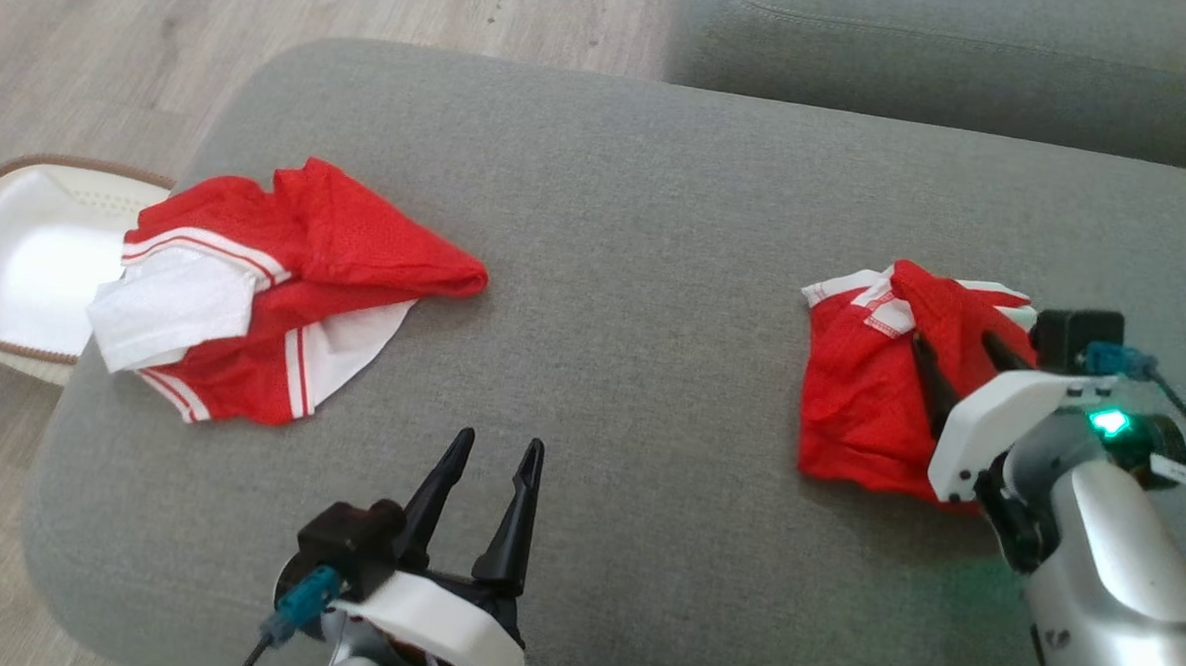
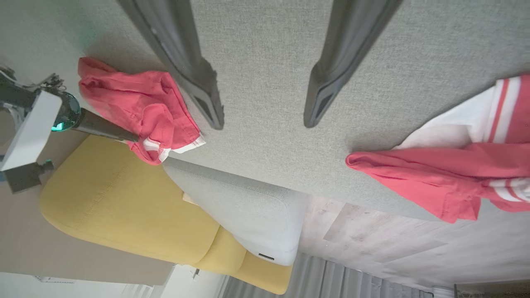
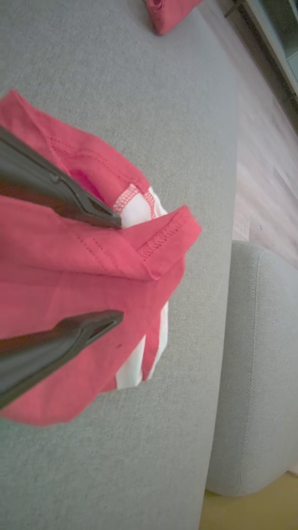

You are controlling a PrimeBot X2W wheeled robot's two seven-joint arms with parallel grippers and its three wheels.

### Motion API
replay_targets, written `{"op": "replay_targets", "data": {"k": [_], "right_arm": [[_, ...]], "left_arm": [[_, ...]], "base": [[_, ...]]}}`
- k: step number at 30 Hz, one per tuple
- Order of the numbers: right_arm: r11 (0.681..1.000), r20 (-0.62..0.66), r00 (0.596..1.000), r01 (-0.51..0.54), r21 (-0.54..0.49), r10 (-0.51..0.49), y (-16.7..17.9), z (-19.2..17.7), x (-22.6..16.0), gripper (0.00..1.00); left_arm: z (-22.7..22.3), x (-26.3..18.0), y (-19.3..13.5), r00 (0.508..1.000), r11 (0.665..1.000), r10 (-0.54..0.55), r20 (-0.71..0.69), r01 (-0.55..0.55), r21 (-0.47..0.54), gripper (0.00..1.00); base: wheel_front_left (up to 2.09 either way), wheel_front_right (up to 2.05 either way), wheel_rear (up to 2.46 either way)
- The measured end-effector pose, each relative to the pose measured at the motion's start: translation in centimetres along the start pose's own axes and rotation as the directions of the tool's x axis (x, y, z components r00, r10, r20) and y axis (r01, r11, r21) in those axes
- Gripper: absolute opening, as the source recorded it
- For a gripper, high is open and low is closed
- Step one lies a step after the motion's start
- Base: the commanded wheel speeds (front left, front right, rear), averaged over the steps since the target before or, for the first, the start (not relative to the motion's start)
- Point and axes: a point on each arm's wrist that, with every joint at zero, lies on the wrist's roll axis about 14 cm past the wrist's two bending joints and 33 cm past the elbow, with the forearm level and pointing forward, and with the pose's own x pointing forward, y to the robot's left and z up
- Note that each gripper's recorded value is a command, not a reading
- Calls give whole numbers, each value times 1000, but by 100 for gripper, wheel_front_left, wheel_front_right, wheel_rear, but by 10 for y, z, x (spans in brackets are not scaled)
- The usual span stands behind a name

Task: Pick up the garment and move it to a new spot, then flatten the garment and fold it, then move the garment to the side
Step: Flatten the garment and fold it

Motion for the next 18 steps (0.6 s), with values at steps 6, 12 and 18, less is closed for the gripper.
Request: {"op": "replay_targets", "data": {"k": [6, 12, 18], "right_arm": [[1000, -15, 1000, -14, -4, 14, 8, -10, 7, 0], [998, 87, 995, -54, -34, 57, 24, 14, 4, 0], [993, 131, 985, -114, -26, 116, 46, 22, -5, 86]], "left_arm": [[-1, -1, 4, 1000, 1000, 15, -3, -15, -6, 100], [0, -1, 1, 1000, 1000, 3, 0, -3, -4, 100], [-1, 2, -5, 1000, 1000, -17, -2, 17, -3, 100]], "base": [[0, 0, 0], [0, 0, 0], [0, 0, 0]]}}
